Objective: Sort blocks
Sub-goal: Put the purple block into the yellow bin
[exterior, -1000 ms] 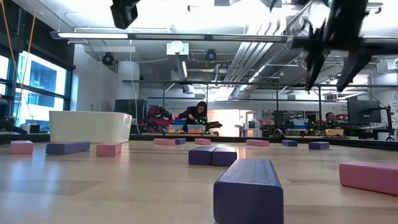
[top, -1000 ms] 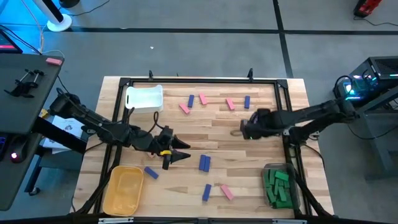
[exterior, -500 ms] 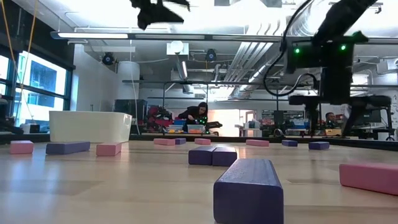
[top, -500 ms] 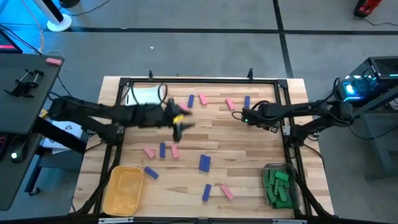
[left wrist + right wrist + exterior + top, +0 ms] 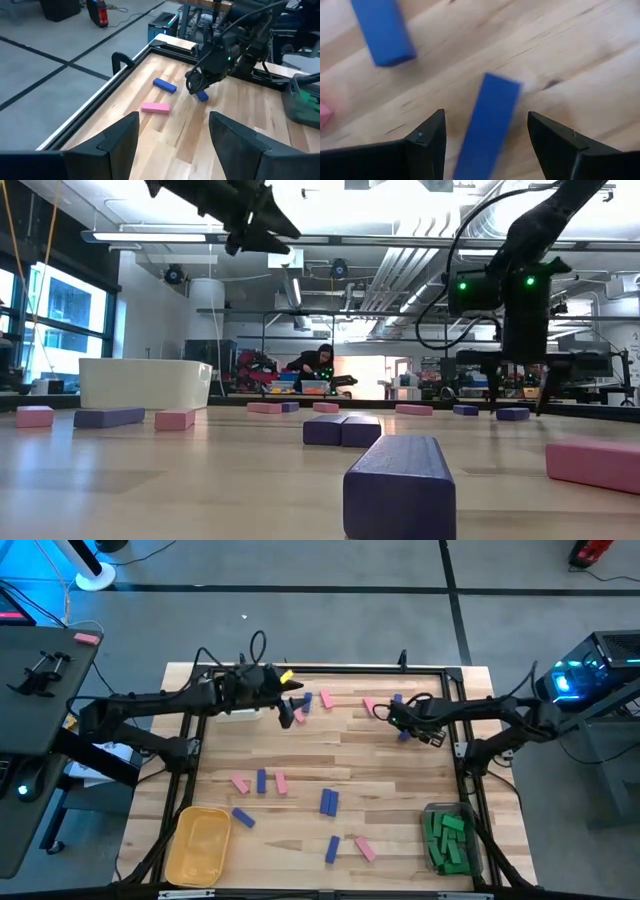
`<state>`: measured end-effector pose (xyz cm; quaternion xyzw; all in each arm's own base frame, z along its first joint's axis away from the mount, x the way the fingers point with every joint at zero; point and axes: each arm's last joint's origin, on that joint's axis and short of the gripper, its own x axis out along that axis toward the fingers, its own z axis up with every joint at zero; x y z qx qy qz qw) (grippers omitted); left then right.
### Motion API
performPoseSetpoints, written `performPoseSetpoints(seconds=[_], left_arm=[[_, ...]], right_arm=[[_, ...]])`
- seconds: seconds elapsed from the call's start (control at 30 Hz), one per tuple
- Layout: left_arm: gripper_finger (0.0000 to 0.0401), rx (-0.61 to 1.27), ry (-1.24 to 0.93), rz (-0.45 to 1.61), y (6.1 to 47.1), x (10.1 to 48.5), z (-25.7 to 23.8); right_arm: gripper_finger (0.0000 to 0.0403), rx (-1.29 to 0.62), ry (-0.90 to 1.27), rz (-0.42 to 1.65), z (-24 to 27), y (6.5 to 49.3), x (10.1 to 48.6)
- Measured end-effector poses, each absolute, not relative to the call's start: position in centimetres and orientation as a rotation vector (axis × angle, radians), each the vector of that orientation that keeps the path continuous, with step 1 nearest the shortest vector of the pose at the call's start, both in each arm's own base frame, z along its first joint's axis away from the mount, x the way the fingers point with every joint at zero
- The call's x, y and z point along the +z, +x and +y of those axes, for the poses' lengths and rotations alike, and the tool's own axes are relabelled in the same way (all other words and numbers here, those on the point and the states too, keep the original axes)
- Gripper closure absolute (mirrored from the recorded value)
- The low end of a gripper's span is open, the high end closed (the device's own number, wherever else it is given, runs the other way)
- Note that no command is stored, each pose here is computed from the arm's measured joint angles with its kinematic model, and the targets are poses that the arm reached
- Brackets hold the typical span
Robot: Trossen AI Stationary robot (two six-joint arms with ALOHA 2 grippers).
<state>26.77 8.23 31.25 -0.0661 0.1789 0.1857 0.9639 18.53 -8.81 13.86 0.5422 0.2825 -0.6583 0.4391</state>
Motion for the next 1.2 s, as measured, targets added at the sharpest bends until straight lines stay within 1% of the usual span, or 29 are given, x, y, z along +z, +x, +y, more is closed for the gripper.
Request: performPoseSetpoints(seconds=[0.2,0.3,0.33,0.4,0.5,0.53,0.57,0.63,0.7,0.8,0.9,1.2], left_arm=[[0.0174,0.338,-0.17,0.413,26.0,30.8,9.9],[0.0174,0.314,-0.166,0.475,25.6,30.2,10.2],[0.0174,0.303,-0.165,0.493,25.5,30.1,10.3],[0.0174,0.271,-0.167,0.52,25.2,29.9,10.4],[0.0174,0.176,-0.195,0.523,25.1,29.8,10.5],[0.0174,0.143,-0.207,0.515,25.0,29.8,10.6],[0.0174,0.116,-0.216,0.508,25.0,29.9,10.6],[0.0174,0.098,-0.225,0.5,24.7,30.1,10.8],[0.0174,0.096,-0.232,0.494,24.6,30.2,10.9],[0.0174,0.081,-0.253,0.487,24.2,30.4,10.9],[0.0174,0.084,-0.27,0.462,23.8,31.0,10.6],[0.0174,0.076,-0.353,0.403,22.8,32.6,9.3]], right_arm=[[0.0193,-1.662,1.375,0.728,-8.8,19.2,12.7],[0.0213,-1.69,1.356,0.74,-8.4,19.1,12.7],[0.0226,-1.696,1.351,0.753,-8.3,19.0,12.7],[0.0265,-1.691,1.349,0.776,-8.2,18.9,12.7],[0.0351,-1.629,1.319,0.815,-8.0,19.0,12.9],[0.0374,-1.604,1.301,0.827,-7.9,19.0,13.2],[0.0385,-1.564,1.287,0.842,-7.8,19.0,13.6],[0.0382,-1.483,1.274,0.883,-7.6,19.2,14.5],[0.0381,-1.382,1.249,0.858,-7.6,19.6,16.1],[0.0396,-1.162,1.14,0.764,-7.3,21.2,18.5],[0.0396,-0.918,1.088,0.635,-6.5,23.4,21.0],[0.04,-0.479,0.964,0.301,-4.4,30.1,24.3]])
